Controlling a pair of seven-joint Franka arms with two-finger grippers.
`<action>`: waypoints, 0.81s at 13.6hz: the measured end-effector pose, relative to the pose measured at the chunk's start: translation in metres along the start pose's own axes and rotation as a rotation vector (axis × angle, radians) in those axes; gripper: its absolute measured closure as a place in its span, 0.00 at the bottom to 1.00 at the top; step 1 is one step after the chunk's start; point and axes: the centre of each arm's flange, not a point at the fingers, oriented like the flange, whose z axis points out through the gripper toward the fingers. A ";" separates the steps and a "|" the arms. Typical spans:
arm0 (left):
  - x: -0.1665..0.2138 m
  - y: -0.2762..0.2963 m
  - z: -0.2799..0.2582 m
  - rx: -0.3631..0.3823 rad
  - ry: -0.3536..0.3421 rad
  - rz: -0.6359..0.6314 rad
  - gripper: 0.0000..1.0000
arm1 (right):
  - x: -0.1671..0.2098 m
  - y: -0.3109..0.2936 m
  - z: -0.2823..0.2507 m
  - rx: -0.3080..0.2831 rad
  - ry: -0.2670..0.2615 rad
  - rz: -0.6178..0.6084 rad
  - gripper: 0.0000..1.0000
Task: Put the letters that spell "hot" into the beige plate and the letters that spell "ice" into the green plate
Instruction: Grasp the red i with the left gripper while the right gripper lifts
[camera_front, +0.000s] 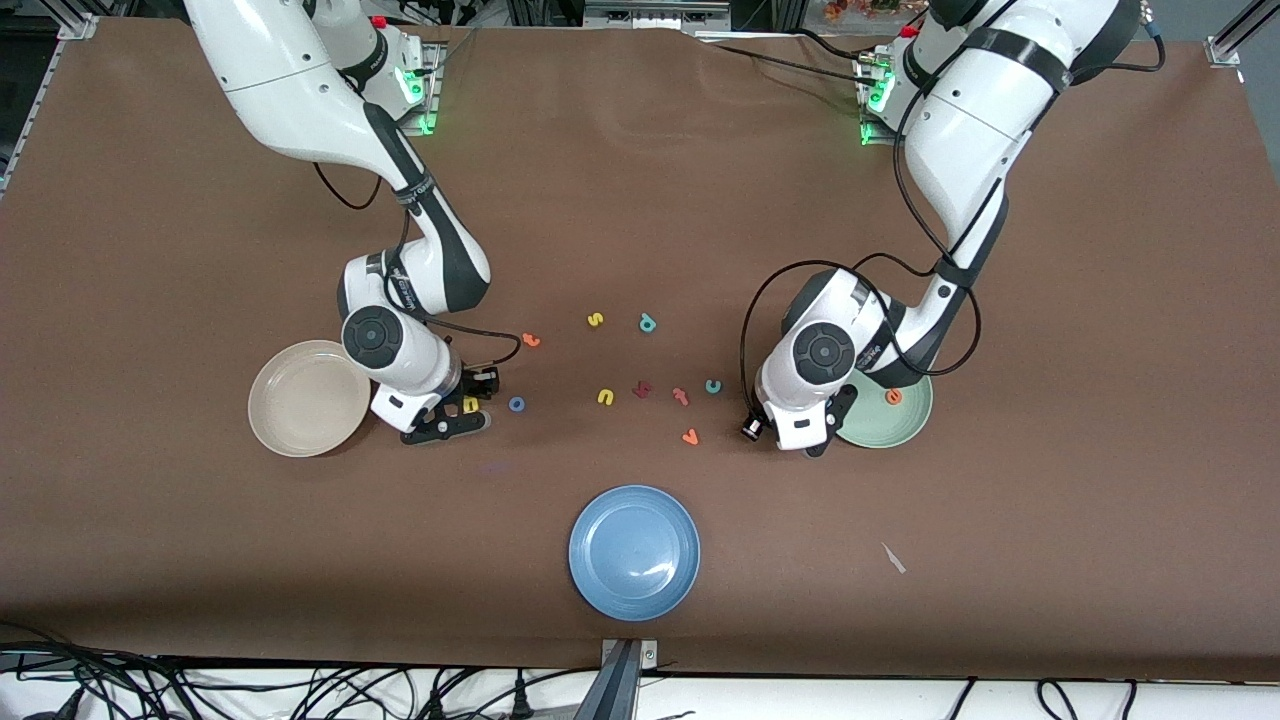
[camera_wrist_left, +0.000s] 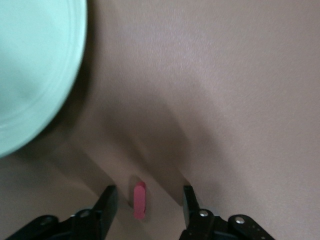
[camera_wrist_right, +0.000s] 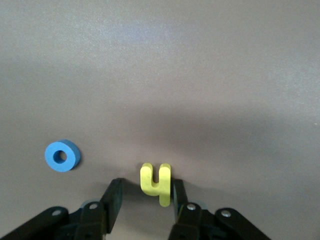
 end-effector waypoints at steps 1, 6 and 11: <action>0.000 0.001 0.000 -0.001 0.000 0.000 0.44 | 0.000 0.001 0.000 -0.001 0.000 0.001 0.59; 0.001 0.003 -0.003 -0.010 0.002 -0.001 0.68 | 0.001 0.002 -0.001 -0.002 0.000 0.002 0.70; 0.001 0.003 -0.004 -0.011 0.002 0.000 0.92 | 0.001 0.002 -0.002 -0.002 -0.003 0.003 0.74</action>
